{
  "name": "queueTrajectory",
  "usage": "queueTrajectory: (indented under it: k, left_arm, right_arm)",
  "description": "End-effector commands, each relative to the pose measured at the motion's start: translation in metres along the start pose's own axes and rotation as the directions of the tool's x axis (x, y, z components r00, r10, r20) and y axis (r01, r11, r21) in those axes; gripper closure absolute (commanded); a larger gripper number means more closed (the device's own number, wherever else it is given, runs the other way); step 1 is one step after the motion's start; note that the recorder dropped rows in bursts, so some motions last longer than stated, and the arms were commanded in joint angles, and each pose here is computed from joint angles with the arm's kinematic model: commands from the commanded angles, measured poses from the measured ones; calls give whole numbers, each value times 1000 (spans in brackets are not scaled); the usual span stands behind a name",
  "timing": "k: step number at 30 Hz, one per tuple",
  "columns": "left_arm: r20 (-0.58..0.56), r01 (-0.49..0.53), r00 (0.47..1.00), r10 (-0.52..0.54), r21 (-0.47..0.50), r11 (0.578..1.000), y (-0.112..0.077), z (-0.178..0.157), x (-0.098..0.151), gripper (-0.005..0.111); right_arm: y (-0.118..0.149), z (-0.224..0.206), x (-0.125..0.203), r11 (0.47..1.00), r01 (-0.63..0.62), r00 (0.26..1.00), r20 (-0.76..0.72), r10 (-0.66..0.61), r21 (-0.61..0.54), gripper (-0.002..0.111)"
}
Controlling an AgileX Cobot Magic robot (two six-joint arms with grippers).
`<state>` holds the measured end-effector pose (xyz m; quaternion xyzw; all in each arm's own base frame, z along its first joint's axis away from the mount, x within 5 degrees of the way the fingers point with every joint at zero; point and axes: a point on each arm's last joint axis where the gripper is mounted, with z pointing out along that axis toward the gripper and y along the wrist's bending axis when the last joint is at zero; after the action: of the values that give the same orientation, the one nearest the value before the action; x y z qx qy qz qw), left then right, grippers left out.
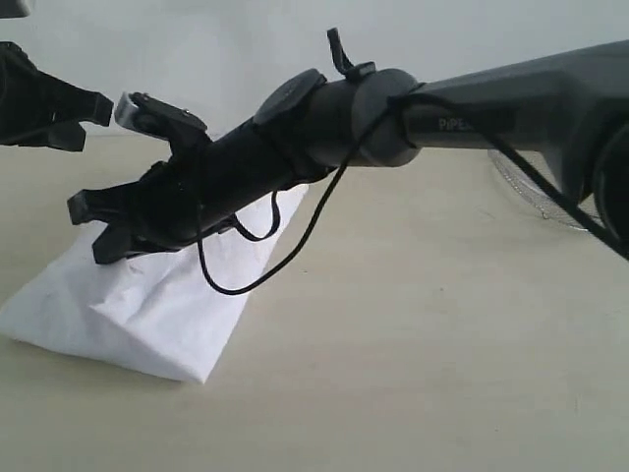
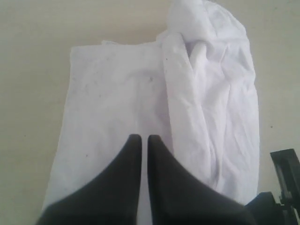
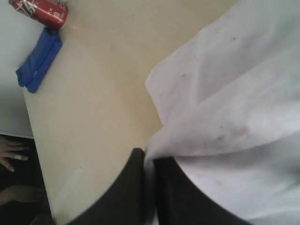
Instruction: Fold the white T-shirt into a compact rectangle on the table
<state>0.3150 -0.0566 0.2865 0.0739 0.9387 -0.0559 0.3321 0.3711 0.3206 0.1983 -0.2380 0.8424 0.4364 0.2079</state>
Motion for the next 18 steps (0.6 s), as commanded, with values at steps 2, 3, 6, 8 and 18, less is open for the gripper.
queueTrajectory:
  k: [2, 3, 6, 8, 18]
  left_arm:
    - [27, 5, 1000, -4, -5, 1000, 1, -12, -1, 102]
    - [34, 4, 999, -4, -5, 1000, 0, -15, -1, 102]
    - [53, 3, 999, -3, -4, 1000, 0, -22, -2, 102]
    - [49, 3, 999, -3, -4, 1000, 0, -24, -2, 102]
    - [30, 0, 1000, 0, -3, 1000, 0, -24, 0, 102]
  right_arm:
    - [21, -4, -15, 999, 28, 999, 45, -26, -43, 108]
    - [23, -4, -18, 998, 34, 998, 53, -32, -45, 108]
    - [22, -2, -17, 999, 31, 998, 52, -29, -45, 108]
    - [19, 7, -11, 999, 18, 1000, 25, -16, -49, 108]
    - [3, 34, 9, 999, -31, 999, -45, 29, -35, 40]
